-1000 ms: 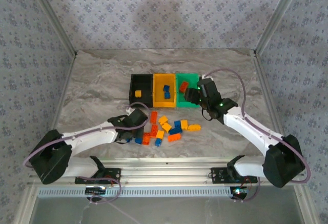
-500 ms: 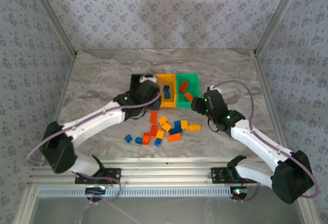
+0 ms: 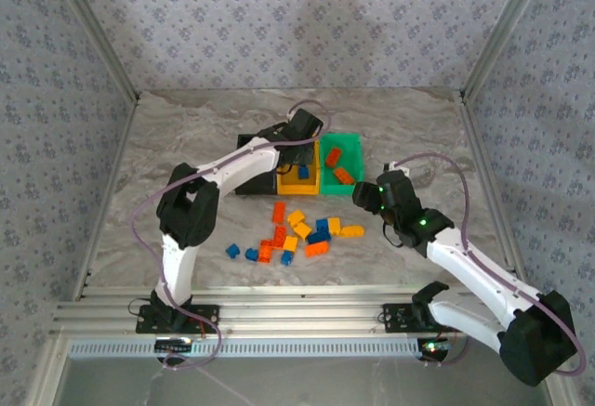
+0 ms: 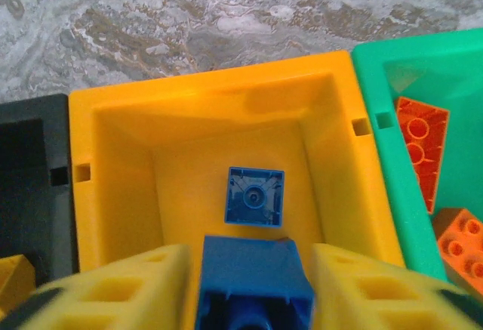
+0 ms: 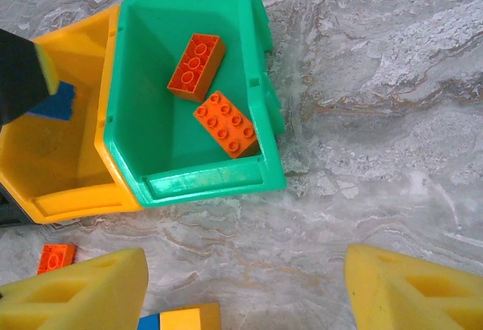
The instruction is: Sort the legos into containers by color
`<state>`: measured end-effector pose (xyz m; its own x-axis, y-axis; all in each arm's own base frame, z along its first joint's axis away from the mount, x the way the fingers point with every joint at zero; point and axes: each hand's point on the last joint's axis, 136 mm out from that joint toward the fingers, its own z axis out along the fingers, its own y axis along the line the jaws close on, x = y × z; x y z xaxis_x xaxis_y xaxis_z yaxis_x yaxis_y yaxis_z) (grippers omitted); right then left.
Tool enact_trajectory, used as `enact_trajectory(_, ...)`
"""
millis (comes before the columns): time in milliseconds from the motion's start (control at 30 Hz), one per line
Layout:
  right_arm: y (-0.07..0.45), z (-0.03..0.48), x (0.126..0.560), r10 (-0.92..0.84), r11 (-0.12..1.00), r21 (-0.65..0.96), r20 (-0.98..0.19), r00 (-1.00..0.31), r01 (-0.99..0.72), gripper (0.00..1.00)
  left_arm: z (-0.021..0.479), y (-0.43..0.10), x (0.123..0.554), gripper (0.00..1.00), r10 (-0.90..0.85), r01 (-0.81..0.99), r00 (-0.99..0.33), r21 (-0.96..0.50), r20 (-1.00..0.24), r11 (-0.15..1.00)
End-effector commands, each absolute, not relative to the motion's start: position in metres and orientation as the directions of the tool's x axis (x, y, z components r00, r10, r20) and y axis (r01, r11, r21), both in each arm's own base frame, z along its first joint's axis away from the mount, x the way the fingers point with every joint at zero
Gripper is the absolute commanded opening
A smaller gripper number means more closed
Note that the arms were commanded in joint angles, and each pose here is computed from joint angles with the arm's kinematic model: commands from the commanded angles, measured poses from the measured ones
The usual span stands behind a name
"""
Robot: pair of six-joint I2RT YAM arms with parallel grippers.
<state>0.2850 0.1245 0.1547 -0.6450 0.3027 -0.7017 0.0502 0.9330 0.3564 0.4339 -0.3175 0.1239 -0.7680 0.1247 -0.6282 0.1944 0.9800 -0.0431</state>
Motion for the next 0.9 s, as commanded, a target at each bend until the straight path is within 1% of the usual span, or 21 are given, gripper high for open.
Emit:
enact_trajectory(0, 0.115, 0.151, 0.281, 0.324, 0.932, 0.35, -0.693, -0.644, 0.092, 0.72, 0.149, -0.321, 0.434, 0.6, 0.122, 0.203, -0.754, -0.053, -0.645, 0.978)
enact_trajectory(33, 0.115, 0.152, 0.281, 0.326, 0.931, 0.353, -0.695, -0.641, 0.091, 0.72, 0.156, -0.322, 0.434, 0.65, 0.112, 0.204, -0.75, -0.067, -0.652, 0.977)
enact_trajectory(133, 0.115, 0.155, 0.281, 0.33, 0.93, 0.358, -0.698, -0.636, 0.09, 0.72, 0.175, -0.322, 0.427, 0.76, 0.084, 0.212, -0.741, -0.114, -0.666, 0.971)
enact_trajectory(300, 0.114, 0.157, 0.279, 0.331, 0.928, 0.362, -0.7, -0.633, 0.085, 0.72, 0.195, -0.31, 0.389, 0.85, 0.012, 0.223, -0.752, -0.238, -0.659, 0.945)
enact_trajectory(367, 0.113, 0.156, 0.278, 0.337, 0.926, 0.367, -0.698, -0.631, 0.089, 0.72, 0.193, -0.298, 0.369, 0.87, -0.008, 0.215, -0.766, -0.267, -0.643, 0.939)
enact_trajectory(467, 0.113, 0.151, 0.277, 0.339, 0.925, 0.369, -0.693, -0.636, 0.091, 0.72, 0.177, -0.271, 0.333, 0.87, -0.023, 0.177, -0.799, -0.272, -0.601, 0.946)
enact_trajectory(700, 0.114, 0.142, 0.277, 0.343, 0.923, 0.374, -0.686, -0.641, 0.093, 0.73, 0.125, -0.175, 0.249, 0.89, -0.099, -0.002, -0.856, -0.189, -0.507, 0.982)
enact_trajectory(833, 0.116, 0.136, 0.279, 0.344, 0.922, 0.376, -0.679, -0.648, 0.095, 0.73, 0.108, -0.147, 0.212, 0.87, -0.139, -0.049, -0.876, -0.201, -0.462, 0.978)
enact_trajectory(867, 0.116, 0.135, 0.279, 0.345, 0.921, 0.377, -0.678, -0.649, 0.096, 0.73, 0.101, -0.139, 0.201, 0.86, -0.134, -0.056, -0.89, -0.187, -0.435, 0.981)
